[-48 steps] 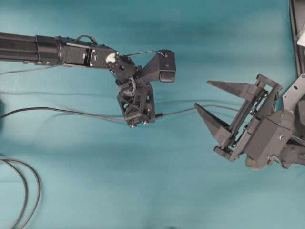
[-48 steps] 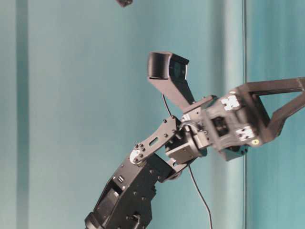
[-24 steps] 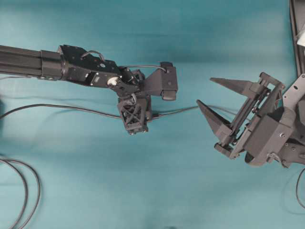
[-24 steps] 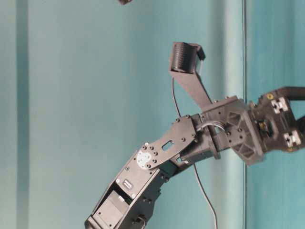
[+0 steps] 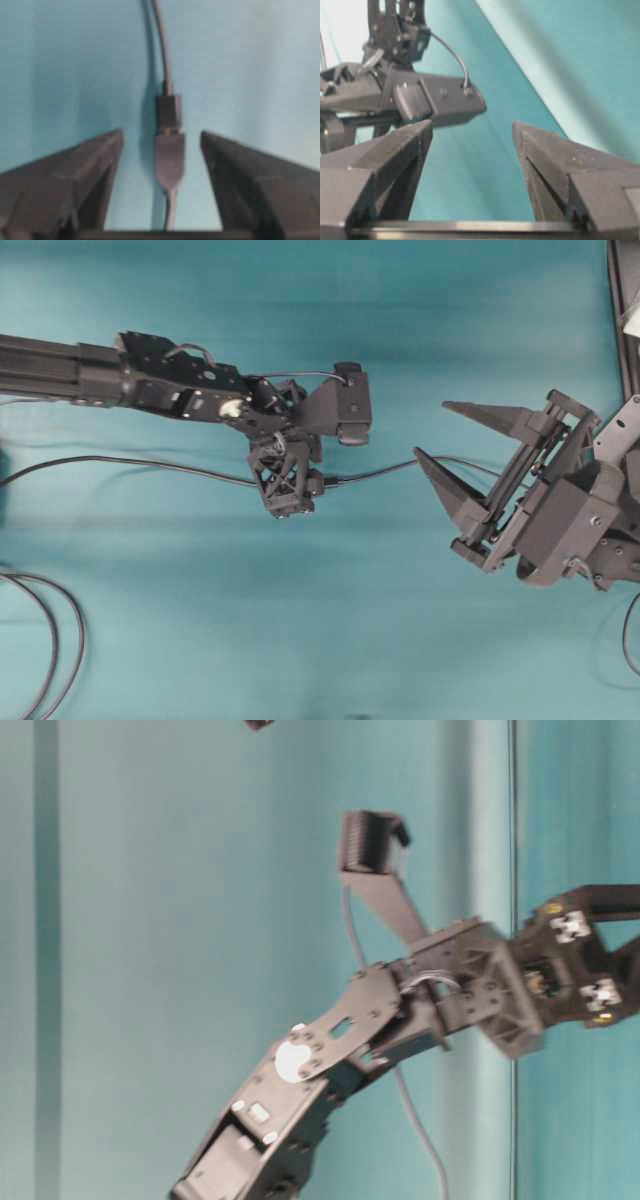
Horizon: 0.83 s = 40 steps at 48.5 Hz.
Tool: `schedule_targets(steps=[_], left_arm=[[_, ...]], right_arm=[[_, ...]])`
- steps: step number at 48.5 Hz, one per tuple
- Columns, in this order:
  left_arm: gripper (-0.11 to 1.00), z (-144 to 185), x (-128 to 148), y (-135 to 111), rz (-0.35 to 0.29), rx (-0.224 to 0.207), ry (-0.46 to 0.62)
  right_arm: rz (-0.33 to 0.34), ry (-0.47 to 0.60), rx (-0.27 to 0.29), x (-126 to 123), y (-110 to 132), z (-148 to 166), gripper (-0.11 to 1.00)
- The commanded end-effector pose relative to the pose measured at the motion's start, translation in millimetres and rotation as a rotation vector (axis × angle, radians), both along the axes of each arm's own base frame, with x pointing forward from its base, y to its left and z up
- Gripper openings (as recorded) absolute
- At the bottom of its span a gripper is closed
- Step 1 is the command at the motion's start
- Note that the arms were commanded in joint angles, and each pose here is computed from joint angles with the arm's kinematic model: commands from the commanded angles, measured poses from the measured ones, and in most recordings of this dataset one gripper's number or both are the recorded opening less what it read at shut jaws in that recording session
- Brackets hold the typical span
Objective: Insert the USB using both arms.
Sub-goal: 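Lower the joined cables with the left gripper toward the table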
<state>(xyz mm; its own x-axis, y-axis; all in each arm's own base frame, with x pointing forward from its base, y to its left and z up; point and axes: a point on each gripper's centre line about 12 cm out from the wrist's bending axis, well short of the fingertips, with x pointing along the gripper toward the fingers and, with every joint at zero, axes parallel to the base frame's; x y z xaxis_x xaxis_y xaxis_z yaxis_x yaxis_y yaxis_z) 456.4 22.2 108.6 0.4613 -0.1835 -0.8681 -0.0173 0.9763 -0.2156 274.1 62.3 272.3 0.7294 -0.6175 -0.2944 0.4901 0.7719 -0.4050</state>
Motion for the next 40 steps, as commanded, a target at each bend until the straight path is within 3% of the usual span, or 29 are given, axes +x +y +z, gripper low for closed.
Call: schedule_targets(steps=[1,9,20,32,40], left_arm=[[0.7,39.2,-1.0,0.1,0.014,0.017,-0.099],[0.7,64.3,-18.6,1.5,0.042,0.041,-0.182],[0.7,93.2,-50.0,-11.8,0.032,0.063,-0.273],[0.7,148.6,-84.0,-25.2,0.079,0.131,-0.59],[0.7,168.3,-125.4,-27.4,0.142,0.184,-0.821]], right_arm=[[-0.008,-0.056,0.033,-3.0,-1.8,15.9,0.73],[-0.01,-0.082,0.054,-12.9,-9.0,22.9,0.73],[0.016,-0.077,0.079,-13.6,-16.2,16.8,0.73],[0.068,-0.064,0.169,-0.8,-32.5,3.2,0.73],[0.064,-0.122,0.25,-10.6,-47.2,4.4,0.73]])
